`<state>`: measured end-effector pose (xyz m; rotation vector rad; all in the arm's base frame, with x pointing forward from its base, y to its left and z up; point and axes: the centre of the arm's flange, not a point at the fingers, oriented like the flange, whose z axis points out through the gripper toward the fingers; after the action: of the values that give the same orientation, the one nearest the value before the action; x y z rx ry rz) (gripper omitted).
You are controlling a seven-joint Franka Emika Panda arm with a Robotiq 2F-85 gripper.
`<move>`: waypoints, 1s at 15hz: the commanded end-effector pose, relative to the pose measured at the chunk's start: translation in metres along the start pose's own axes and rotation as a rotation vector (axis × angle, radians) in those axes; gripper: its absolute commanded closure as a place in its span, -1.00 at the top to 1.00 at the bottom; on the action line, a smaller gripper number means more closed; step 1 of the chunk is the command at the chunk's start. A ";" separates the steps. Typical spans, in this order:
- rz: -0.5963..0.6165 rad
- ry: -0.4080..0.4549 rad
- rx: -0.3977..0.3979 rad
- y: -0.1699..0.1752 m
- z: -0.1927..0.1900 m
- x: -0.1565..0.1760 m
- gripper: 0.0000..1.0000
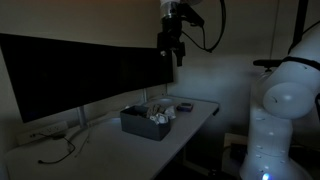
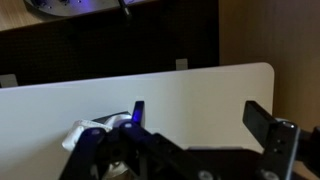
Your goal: Remove the clothing from the grey box and place them on the desk.
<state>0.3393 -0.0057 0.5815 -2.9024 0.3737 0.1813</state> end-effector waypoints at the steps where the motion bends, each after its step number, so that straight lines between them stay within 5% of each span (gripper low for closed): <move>1: 0.000 0.000 0.000 0.000 0.000 0.000 1.00; 5: -0.013 0.047 0.020 -0.002 0.005 0.026 1.00; 11: 0.030 0.233 0.043 0.000 0.021 0.087 1.00; 15: 0.091 0.311 -0.006 0.048 0.030 0.120 1.00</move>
<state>0.4246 -0.0401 0.5444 -2.8908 0.5237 -0.1919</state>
